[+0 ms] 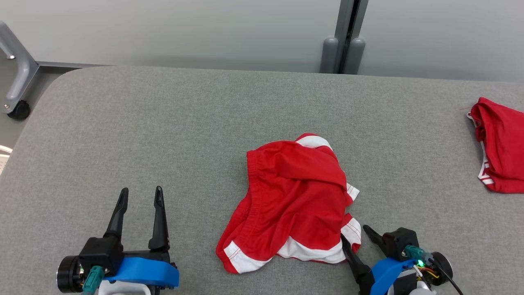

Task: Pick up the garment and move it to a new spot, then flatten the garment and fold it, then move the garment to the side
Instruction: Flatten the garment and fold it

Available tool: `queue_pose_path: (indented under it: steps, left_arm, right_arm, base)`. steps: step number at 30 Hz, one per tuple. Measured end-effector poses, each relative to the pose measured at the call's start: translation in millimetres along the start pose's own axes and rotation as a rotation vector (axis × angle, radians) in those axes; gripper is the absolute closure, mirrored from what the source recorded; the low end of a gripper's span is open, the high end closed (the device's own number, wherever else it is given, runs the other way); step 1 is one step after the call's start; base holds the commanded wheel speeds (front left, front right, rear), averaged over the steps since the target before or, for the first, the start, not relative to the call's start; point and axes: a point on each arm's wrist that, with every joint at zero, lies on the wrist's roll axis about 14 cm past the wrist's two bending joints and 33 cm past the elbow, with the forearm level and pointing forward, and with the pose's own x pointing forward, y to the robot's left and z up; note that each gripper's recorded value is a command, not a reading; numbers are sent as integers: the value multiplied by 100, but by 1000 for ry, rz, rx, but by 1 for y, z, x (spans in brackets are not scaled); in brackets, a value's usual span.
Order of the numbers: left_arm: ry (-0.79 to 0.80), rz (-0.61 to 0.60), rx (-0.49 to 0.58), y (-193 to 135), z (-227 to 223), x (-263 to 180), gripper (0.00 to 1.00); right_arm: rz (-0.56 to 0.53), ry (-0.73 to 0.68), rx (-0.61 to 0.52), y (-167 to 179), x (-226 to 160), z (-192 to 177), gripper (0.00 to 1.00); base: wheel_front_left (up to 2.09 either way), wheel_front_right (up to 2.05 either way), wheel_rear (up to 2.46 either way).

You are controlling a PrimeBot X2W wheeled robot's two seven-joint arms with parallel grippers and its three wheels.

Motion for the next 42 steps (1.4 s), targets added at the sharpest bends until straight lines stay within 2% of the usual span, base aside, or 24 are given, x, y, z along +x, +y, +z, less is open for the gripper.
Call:
queue_pose_path:
  steps: [5, 6, 7, 8, 14, 20, 24, 29, 30, 31, 42]
  left_arm:
    - [7, 21, 2, 6, -2, -2, 0]
    - [7, 22, 2, 6, -2, -3, 0]
    - [7, 23, 3, 7, -2, -3, 0]
    - [6, 24, 2, 7, -1, -3, 0]
    - [5, 14, -2, 3, -1, -2, 0]
    - [-3, -23, -10, -10, 1, 1, 0]
    - [-7, -54, -15, -20, 2, 3, 0]
    - [-10, -73, -16, -26, 2, 5, 0]
    - [-11, -75, -16, -27, 3, 5, 0]
    - [-10, -77, -16, -27, 2, 5, 0]
    - [-22, -93, -9, -31, 6, 1, 0]
  right_arm:
    - [32, 36, -11, 9, 11, -10, 0]
    - [36, 39, -9, 10, 12, -11, 37]
    - [39, 39, -2, 11, 14, -11, 96]
    - [41, 34, 7, 13, 15, -10, 100]
    - [31, -19, 41, 13, 13, -3, 100]
    - [-86, -132, 70, -31, -10, 16, 100]
    - [-191, -209, 104, -61, -45, 21, 100]
    - [-277, -235, 144, -77, -73, 18, 100]
    - [-288, -238, 148, -78, -77, 17, 66]
    - [-295, -241, 147, -78, -79, 18, 0]
    - [-358, -415, 112, -87, -104, 66, 0]
  base:
    - [0, 0, 0]
    - [0, 0, 0]
    - [0, 0, 0]
    - [0, 0, 0]
    - [0, 0, 0]
    - [0, 0, 0]
    - [0, 0, 0]
    - [0, 0, 0]
    - [0, 0, 0]
    - [0, 0, 0]
    - [0, 0, 0]
